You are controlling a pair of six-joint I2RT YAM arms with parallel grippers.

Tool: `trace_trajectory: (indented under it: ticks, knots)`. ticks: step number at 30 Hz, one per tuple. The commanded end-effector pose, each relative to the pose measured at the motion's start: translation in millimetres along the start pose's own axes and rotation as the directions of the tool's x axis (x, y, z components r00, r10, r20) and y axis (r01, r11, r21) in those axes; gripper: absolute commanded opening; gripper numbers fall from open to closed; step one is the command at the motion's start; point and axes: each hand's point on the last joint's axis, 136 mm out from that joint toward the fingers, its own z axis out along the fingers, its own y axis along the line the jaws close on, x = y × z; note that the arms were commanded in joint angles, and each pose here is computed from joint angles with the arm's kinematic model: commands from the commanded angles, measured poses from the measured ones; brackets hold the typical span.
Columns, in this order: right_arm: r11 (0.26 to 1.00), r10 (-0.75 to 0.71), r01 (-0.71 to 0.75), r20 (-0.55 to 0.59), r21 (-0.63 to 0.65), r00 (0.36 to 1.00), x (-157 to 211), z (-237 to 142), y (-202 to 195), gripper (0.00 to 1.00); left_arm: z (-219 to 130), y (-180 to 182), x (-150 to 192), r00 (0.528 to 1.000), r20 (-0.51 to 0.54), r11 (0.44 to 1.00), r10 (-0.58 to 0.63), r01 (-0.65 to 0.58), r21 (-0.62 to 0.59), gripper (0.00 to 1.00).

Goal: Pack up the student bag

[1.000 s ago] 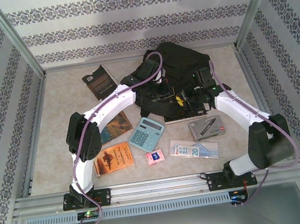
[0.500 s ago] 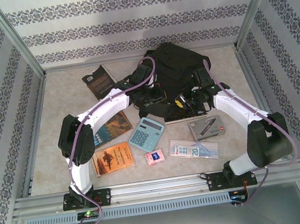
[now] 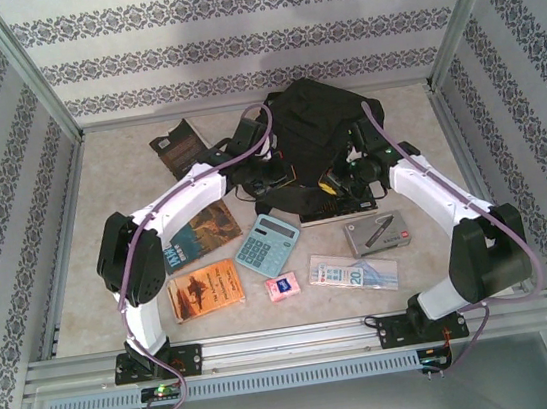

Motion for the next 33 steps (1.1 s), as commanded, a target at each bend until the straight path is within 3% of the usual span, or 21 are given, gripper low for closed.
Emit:
trace_trajectory:
  ticks: [1,10,16,24,33]
  knots:
    - [0.983,0.027,-0.032,0.025,0.183,0.999,-10,-8,-45,0.0,-40,19,-40,0.99,0.144,0.999,0.011,-0.003,-0.051,0.0]
    - [0.971,-0.05,0.05,-0.007,0.232,0.999,-16,-11,-44,0.0,-54,9,-52,0.978,0.184,0.995,0.1,-0.094,-0.044,0.0]
    - [0.984,-0.036,0.036,-0.001,0.177,0.999,-29,-12,-21,0.0,-52,-37,-49,0.954,0.172,0.968,0.244,-0.251,0.024,0.0]
    - [0.985,-0.034,0.027,0.036,0.172,0.999,-63,-22,2,0.28,-42,-91,-17,0.932,0.123,0.924,0.341,-0.357,0.14,0.0]
    - [0.996,-0.082,0.083,-0.03,0.04,0.996,-73,-4,39,0.32,-35,-137,13,0.92,0.099,0.884,0.379,-0.391,0.254,0.0]
